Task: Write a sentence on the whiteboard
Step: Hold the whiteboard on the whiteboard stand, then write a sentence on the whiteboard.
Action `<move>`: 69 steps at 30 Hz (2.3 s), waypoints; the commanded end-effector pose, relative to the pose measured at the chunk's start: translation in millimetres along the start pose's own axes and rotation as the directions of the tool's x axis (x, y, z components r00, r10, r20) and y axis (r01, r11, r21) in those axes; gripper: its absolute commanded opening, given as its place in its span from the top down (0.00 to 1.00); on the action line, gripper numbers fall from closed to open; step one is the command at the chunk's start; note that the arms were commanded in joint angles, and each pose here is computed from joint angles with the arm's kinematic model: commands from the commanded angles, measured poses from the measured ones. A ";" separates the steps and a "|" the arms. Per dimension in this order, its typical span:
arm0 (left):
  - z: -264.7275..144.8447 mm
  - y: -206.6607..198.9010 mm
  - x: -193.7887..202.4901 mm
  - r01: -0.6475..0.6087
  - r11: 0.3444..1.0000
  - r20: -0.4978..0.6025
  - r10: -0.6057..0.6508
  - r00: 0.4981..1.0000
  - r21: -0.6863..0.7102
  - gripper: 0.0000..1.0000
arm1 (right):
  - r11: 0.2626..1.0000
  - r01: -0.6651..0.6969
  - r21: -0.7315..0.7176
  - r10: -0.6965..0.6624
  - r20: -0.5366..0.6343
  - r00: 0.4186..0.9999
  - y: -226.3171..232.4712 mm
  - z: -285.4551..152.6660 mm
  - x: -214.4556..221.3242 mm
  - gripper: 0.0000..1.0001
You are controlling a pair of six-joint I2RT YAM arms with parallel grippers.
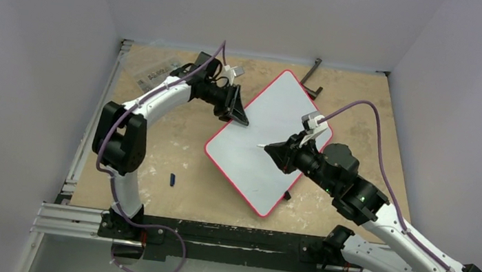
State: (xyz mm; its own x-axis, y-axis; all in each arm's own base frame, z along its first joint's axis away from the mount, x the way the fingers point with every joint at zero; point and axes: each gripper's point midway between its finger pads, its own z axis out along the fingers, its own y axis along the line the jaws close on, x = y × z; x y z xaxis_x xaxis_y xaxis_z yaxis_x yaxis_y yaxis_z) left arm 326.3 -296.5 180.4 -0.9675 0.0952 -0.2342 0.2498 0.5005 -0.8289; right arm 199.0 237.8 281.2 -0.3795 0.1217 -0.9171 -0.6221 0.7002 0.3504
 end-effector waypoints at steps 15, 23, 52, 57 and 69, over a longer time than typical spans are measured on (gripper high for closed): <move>-5.2 -15.8 1.0 -0.069 0.997 0.003 0.069 0.998 -0.016 1.00 | 0.995 0.049 -0.083 -0.042 0.090 0.995 17.2 5.8 -25.8 1.00; -10.4 -20.4 -1.5 -0.122 0.991 0.024 0.123 0.992 -0.048 1.00 | 0.955 0.136 -0.264 -0.119 0.082 0.990 44.5 24.9 -10.2 1.00; -14.7 -15.2 -6.2 -0.121 0.985 0.038 0.127 0.991 -0.119 1.00 | 0.890 0.210 -0.406 -0.240 -0.023 0.971 60.2 88.2 28.3 1.00; -14.3 -17.2 -5.9 -0.124 0.986 0.036 0.129 0.991 -0.107 1.00 | 0.889 0.215 -0.405 -0.240 -0.013 0.971 61.8 91.5 24.4 1.00; -14.3 -18.6 -6.3 -0.125 0.987 0.037 0.129 0.991 -0.101 1.00 | 0.901 0.202 -0.384 -0.238 -0.049 0.970 56.5 103.6 31.2 1.00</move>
State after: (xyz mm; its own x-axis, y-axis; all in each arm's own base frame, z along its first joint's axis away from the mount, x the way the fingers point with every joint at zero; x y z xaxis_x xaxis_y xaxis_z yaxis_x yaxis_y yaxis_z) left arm 319.6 -299.1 188.4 -0.9434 0.1445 -0.2984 0.3277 0.5434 -0.7728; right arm 216.5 349.0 228.7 -0.3044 -0.1274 -0.9440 -0.8885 0.3952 0.2332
